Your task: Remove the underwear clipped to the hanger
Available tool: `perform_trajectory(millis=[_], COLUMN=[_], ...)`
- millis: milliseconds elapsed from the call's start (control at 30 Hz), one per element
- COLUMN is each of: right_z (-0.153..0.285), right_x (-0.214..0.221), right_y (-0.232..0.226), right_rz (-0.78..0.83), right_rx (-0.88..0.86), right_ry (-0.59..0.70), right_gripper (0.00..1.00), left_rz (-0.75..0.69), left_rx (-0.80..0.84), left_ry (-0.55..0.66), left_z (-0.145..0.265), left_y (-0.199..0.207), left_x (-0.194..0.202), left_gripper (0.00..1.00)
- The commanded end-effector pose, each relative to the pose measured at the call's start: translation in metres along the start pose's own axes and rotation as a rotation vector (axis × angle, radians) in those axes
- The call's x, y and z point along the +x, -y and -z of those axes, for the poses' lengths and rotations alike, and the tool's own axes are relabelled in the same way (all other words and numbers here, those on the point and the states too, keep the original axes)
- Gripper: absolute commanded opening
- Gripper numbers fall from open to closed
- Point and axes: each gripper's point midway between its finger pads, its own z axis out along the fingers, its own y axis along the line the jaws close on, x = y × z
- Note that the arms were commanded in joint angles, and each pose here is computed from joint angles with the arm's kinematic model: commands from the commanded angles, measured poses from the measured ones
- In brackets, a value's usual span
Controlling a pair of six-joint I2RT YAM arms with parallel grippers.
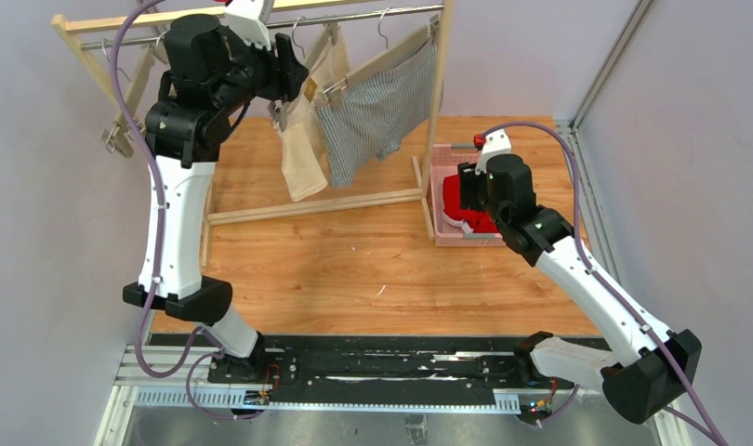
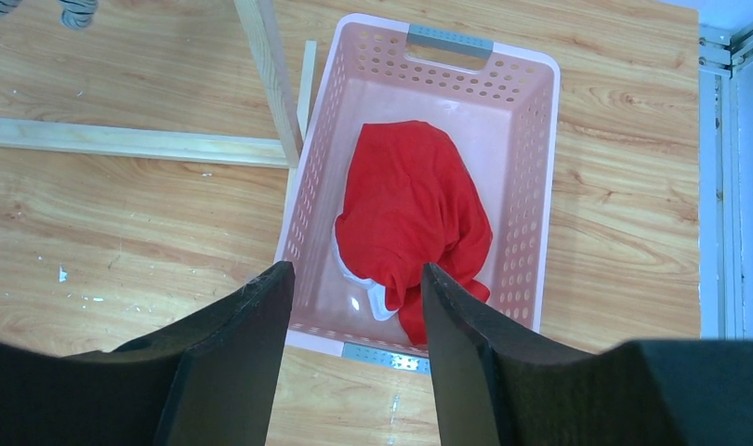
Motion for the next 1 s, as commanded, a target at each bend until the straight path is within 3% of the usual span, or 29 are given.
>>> perform_trajectory(millis=[0, 167, 400, 567, 800, 967], right_z=[0.003, 0.003, 0.003, 0.002, 0.0, -0.002], right_x=[-0.006, -0.004, -0.005, -0.004, -0.001, 0.005], right_y=[0.0, -0.001, -0.003, -0.004, -0.004, -0.006], right_rz=[0.023, 0.022, 0.017, 0.017, 0.03, 0.035], right_rx=[0.006, 0.003, -0.009, -0.013, -0.013, -0.023], right_ry=[0.017, 0.02, 0.031, 0.031, 0.022, 0.013], right_gripper=[0.54, 0.54, 0.54, 0.54, 0.54, 0.54], left_rz=[-0.037, -0.056, -0.065, -0.07, -0.076, -0.076], left_rx=[-0.035, -0.062, -0.072, -0.065, -0.065, -0.062], left_ry=[-0.041, -0.066, -0.093, -0.116, -0.082, 0.036], left_z=[-0.006, -0.008, -0.011, -0.016, -0.016, -0.006], left_y=[-0.006, -0.013, -0.016, -0.015, -0.016, -0.012], left_x=[0.013, 0.02, 0.029, 0.038, 0.028, 0.0], left_gripper=[0.57, 0.52, 0.34, 0.0, 0.0, 0.0])
